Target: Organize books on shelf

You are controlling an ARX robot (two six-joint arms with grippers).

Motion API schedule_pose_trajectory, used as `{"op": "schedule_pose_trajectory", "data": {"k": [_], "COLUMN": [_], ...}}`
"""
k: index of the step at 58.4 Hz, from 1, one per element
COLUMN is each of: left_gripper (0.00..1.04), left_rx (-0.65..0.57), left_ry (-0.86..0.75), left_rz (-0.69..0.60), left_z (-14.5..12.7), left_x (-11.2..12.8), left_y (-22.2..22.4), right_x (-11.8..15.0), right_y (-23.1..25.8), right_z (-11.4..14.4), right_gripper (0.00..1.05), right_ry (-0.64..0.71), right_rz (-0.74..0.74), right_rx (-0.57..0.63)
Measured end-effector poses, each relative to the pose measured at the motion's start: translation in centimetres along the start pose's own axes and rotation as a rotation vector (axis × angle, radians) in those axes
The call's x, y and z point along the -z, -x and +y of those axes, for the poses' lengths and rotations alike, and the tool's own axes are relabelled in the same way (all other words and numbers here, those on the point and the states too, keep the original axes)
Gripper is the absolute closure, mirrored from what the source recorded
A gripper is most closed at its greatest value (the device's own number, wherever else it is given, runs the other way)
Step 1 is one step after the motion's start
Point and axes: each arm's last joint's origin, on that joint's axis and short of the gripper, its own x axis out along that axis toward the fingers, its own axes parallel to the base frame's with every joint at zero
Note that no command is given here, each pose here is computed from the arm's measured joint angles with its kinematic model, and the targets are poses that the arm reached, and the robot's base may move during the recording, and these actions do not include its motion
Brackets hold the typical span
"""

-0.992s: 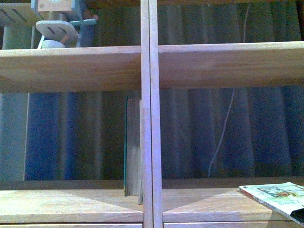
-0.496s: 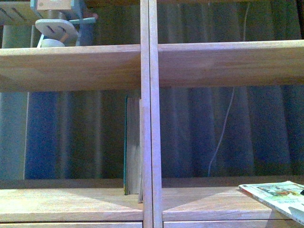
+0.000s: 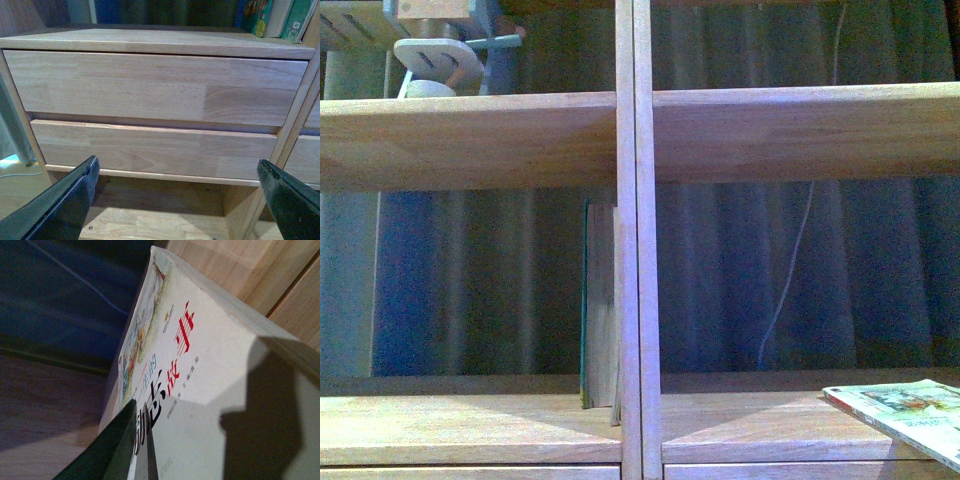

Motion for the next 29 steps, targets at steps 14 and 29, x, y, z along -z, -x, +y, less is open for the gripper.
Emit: {"op": "schedule_pose_trajectory", "data": {"k": [14, 29], "left_gripper": [0.07, 0.07], "left_rx": [0.0, 0.255], "left_ry": [0.0, 0.152], "left_rz": [0.0, -0.207], "left_z": [0.0, 1.4], "left_x": [0.0, -2.6], "left_y": [0.0, -0.4], "right_x": [0.1, -0.2], "right_y": [0.8, 2.9], "right_z": [0.7, 2.6], "right_gripper": [0.97, 0.97], "right_ry": [0.013, 0.042], "right_rz": [0.001, 0.028], "right_rx": [-0.069, -0.165]}}
